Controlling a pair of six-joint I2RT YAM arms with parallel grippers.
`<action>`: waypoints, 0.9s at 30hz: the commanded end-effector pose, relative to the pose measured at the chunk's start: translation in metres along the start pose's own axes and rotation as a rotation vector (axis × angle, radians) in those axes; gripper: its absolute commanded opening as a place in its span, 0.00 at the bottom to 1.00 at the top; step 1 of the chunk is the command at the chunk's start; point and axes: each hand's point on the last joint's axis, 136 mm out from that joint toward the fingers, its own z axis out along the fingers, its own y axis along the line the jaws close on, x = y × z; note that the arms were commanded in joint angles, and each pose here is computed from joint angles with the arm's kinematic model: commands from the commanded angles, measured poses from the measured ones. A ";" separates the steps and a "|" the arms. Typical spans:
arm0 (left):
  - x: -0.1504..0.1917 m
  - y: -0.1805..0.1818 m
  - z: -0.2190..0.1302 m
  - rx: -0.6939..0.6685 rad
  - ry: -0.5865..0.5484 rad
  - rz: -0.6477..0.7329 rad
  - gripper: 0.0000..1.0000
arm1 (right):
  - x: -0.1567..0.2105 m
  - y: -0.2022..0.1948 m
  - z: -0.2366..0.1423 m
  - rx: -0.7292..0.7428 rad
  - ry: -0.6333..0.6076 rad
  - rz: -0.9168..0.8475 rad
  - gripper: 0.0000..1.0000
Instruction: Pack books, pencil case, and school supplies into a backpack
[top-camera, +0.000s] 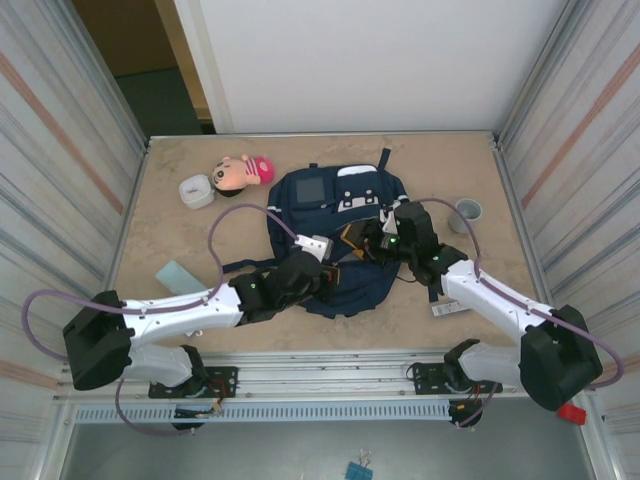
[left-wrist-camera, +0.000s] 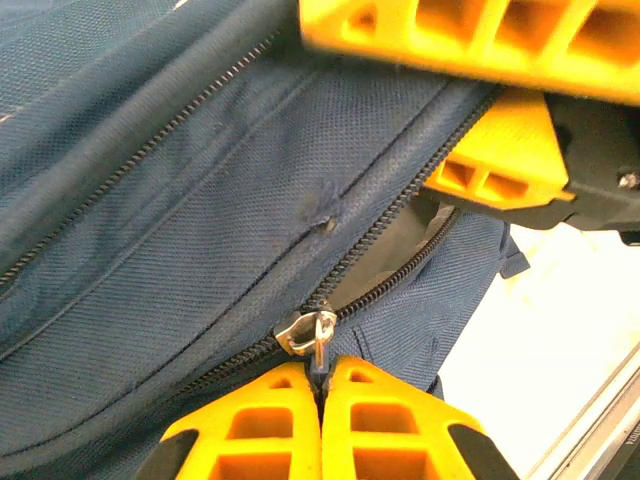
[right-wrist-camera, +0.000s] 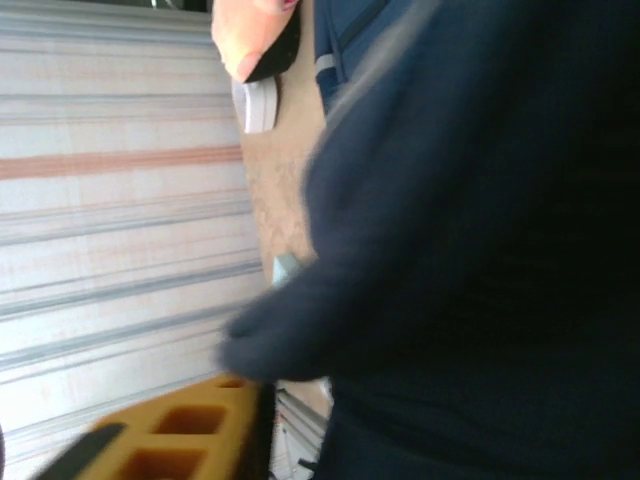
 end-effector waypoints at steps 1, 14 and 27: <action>-0.027 0.000 -0.011 -0.007 -0.079 -0.017 0.00 | -0.014 0.023 -0.009 -0.036 -0.022 -0.086 0.10; -0.030 0.103 -0.028 -0.186 -0.110 -0.002 0.00 | -0.039 0.106 -0.092 -0.267 0.259 -0.336 0.00; -0.066 0.149 0.011 -0.212 -0.173 0.048 0.08 | -0.029 0.151 -0.109 -0.436 0.426 -0.427 0.00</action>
